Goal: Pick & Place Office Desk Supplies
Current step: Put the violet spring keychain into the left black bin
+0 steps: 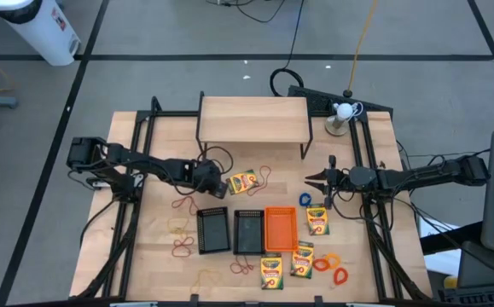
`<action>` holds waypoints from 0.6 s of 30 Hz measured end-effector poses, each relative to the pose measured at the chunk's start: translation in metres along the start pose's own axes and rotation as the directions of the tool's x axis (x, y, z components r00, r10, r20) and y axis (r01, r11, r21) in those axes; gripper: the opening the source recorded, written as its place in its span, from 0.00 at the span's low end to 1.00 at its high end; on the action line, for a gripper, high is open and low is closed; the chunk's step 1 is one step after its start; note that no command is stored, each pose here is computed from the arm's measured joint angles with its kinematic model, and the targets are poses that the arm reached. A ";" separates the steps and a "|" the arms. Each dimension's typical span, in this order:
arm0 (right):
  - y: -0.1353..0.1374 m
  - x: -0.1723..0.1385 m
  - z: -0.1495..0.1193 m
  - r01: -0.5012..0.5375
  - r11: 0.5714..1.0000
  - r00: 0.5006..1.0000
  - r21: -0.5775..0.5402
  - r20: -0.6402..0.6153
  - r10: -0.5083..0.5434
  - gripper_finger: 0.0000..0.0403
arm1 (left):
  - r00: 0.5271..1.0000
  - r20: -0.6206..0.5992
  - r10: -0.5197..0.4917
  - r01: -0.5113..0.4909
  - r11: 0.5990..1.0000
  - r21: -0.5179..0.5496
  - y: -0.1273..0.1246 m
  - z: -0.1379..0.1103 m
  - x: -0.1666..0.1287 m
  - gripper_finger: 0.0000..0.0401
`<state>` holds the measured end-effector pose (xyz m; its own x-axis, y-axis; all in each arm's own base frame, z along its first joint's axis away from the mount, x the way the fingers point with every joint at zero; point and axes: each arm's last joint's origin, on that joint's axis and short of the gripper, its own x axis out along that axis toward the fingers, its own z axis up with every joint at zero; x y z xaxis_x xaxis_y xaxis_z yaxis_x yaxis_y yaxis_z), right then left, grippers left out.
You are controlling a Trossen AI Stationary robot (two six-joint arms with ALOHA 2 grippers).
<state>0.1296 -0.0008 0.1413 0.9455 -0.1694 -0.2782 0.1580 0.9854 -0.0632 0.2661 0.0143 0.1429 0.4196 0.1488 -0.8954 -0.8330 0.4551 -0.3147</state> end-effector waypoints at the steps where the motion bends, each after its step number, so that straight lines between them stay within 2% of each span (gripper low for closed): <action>1: 0.000 0.000 0.000 0.000 1.000 1.000 0.000 0.000 0.000 0.15 | 1.000 -0.003 0.006 -0.006 1.000 0.001 0.001 0.000 0.000 0.32; 13: 0.000 0.000 0.000 0.000 1.000 1.000 0.000 0.000 0.000 0.15 | 1.000 0.005 0.012 -0.012 1.000 0.005 0.001 0.000 0.000 0.32; 18: 0.000 0.000 -0.001 0.000 1.000 1.000 -0.002 -0.010 0.000 0.15 | 0.999 0.000 0.054 -0.054 0.998 0.009 0.004 -0.001 0.000 0.32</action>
<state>0.1293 -0.0008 0.1403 0.9425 -0.1696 -0.2881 0.1573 0.9854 -0.0653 0.2617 0.0150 0.1412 0.3737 0.1735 -0.9112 -0.8513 0.4541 -0.2627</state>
